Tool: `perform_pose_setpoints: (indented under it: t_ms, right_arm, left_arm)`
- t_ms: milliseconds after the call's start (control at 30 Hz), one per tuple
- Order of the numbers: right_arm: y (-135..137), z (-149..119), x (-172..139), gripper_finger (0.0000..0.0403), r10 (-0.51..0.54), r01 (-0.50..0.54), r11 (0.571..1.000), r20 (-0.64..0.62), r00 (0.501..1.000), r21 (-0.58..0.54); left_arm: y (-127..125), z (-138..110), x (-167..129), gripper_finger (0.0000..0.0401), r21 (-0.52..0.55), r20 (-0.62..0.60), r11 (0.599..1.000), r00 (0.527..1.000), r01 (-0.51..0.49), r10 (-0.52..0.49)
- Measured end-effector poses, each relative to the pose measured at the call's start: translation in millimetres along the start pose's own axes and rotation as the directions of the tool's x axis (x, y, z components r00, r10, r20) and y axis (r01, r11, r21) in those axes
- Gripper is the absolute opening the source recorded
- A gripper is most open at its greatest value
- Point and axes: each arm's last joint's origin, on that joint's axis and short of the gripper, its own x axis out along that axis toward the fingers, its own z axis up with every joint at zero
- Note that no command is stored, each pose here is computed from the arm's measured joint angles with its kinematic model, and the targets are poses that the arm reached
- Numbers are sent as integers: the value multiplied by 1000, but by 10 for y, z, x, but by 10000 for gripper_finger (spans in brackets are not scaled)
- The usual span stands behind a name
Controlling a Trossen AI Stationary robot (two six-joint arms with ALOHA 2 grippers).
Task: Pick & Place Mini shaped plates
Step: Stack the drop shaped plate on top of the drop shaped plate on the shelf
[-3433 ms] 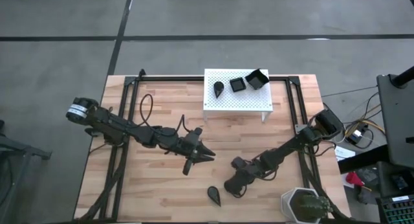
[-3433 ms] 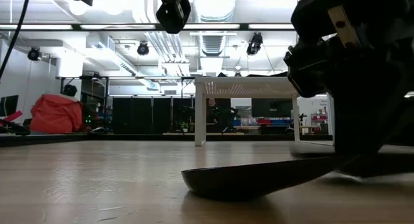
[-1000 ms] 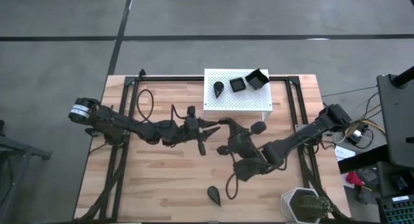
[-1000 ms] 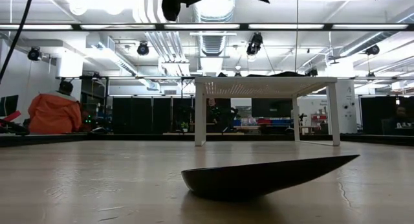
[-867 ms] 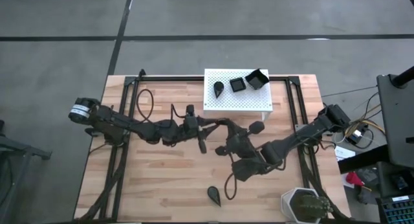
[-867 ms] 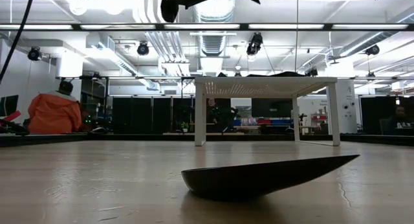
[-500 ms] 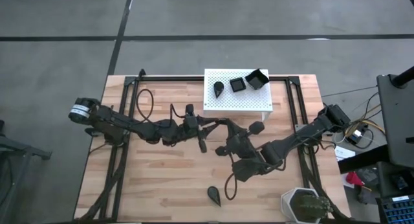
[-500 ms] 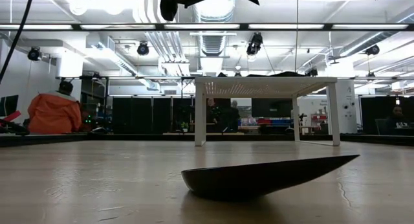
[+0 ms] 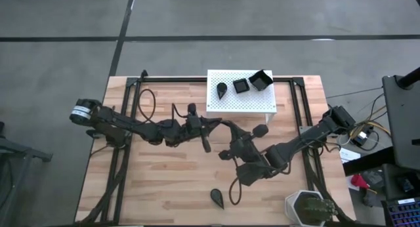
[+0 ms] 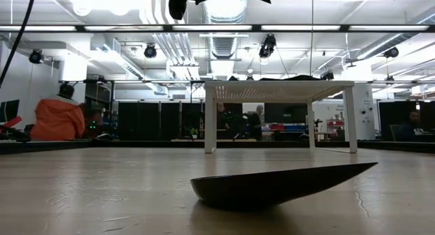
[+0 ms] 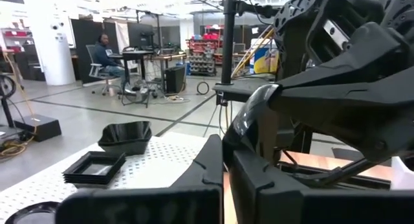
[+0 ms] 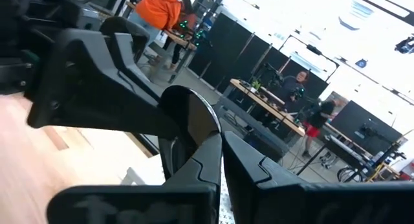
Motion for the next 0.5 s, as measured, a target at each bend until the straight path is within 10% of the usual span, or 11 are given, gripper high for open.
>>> perform_pose_setpoints:
  t_ms: [500]
  right_arm:
    - [-10, 38, 12, 76, 83, -83, 996, -4, 997, -42]
  left_arm:
    - [41, 74, 16, 5, 51, 11, 999, 1000, 5, -5]
